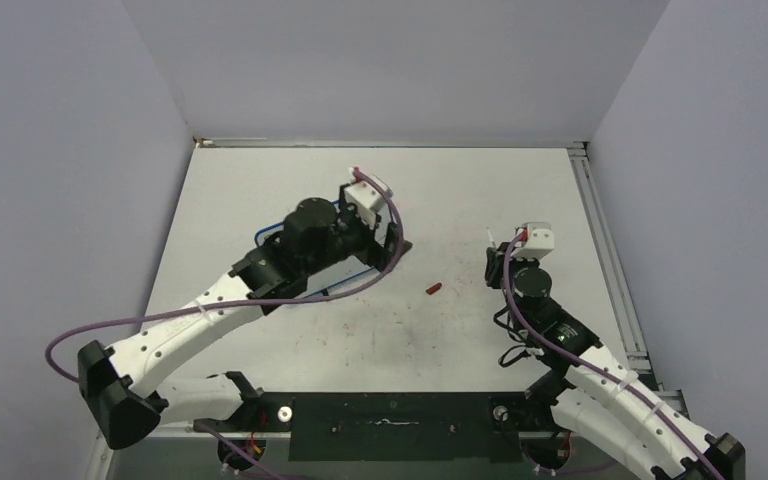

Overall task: Write a sentence on the whiteboard
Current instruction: Pick up the pen cap from the center of the board.

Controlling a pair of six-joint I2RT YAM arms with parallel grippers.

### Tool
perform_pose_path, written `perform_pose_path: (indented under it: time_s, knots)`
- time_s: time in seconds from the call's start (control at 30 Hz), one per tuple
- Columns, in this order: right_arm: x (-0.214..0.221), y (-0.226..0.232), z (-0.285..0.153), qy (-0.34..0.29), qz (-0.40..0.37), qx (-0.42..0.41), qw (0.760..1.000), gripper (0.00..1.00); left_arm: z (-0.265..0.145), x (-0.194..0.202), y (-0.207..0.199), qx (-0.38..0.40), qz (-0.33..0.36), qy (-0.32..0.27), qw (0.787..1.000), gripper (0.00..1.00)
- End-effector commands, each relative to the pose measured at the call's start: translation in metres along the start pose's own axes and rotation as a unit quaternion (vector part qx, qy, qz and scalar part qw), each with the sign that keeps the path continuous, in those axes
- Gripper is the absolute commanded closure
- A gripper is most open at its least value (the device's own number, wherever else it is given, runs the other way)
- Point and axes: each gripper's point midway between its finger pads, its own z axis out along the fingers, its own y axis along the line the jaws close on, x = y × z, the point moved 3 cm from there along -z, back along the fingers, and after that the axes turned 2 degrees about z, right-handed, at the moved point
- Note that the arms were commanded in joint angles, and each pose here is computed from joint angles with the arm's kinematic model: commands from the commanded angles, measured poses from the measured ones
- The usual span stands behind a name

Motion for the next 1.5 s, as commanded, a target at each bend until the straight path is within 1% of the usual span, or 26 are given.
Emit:
perform_pose_path:
  time_s: [0.0, 0.1, 0.2, 0.3, 0.33, 0.4, 0.53, 0.8, 0.87, 0.93, 1.03, 1.23, 1.47]
  knots:
    - [0.005, -0.017, 0.004, 0.011, 0.044, 0.004, 0.999, 0.95, 0.039, 0.06, -0.036, 0.006, -0.037, 0.054, 0.998, 0.21]
    - [0.004, -0.023, 0.004, 0.0, 0.069, 0.008, 0.998, 0.95, 0.066, 0.093, -0.061, 0.044, -0.034, 0.079, 0.995, 0.24]
    - [0.004, -0.024, 0.002, -0.006, 0.08, 0.005, 0.997, 0.95, 0.088, 0.119, -0.079, 0.068, -0.004, 0.105, 0.992, 0.26]
    - [0.003, -0.031, -0.003, -0.012, 0.075, 0.017, 0.997, 0.95, 0.106, 0.148, -0.081, 0.074, 0.019, 0.138, 0.987, 0.3]
    - [0.002, -0.032, -0.004, -0.014, 0.072, 0.019, 0.997, 0.95, 0.11, 0.156, -0.081, 0.074, 0.023, 0.145, 0.986, 0.33]
    - [-0.001, -0.034, -0.008, -0.021, 0.069, 0.02, 0.997, 0.95, 0.119, 0.168, -0.08, 0.074, 0.033, 0.15, 0.985, 0.38]
    - [-0.008, -0.036, -0.012, -0.031, 0.069, 0.021, 0.997, 0.95, 0.134, 0.192, -0.076, 0.066, 0.048, 0.166, 0.983, 0.46]
    - [-0.007, -0.032, -0.012, -0.028, 0.063, 0.009, 0.998, 0.95, 0.16, 0.217, -0.068, 0.041, 0.064, 0.183, 0.98, 0.54]
    - [-0.008, -0.031, -0.012, -0.03, 0.062, 0.003, 0.998, 0.95, 0.162, 0.221, -0.062, 0.028, 0.064, 0.183, 0.981, 0.57]
    - [-0.008, -0.03, -0.013, -0.032, 0.064, -0.002, 0.997, 0.95, 0.164, 0.224, -0.057, 0.022, 0.06, 0.182, 0.981, 0.58]
    - [-0.008, -0.027, -0.014, -0.032, 0.062, -0.012, 0.998, 0.95, 0.167, 0.233, -0.053, 0.016, 0.064, 0.193, 0.979, 0.63]
    - [-0.008, -0.028, -0.014, -0.03, 0.058, -0.011, 0.998, 0.95, 0.164, 0.247, -0.055, 0.031, 0.072, 0.207, 0.975, 0.71]
    - [-0.007, -0.029, -0.015, -0.031, 0.058, -0.009, 0.998, 0.95, 0.165, 0.261, -0.054, 0.031, 0.088, 0.226, 0.97, 0.7]
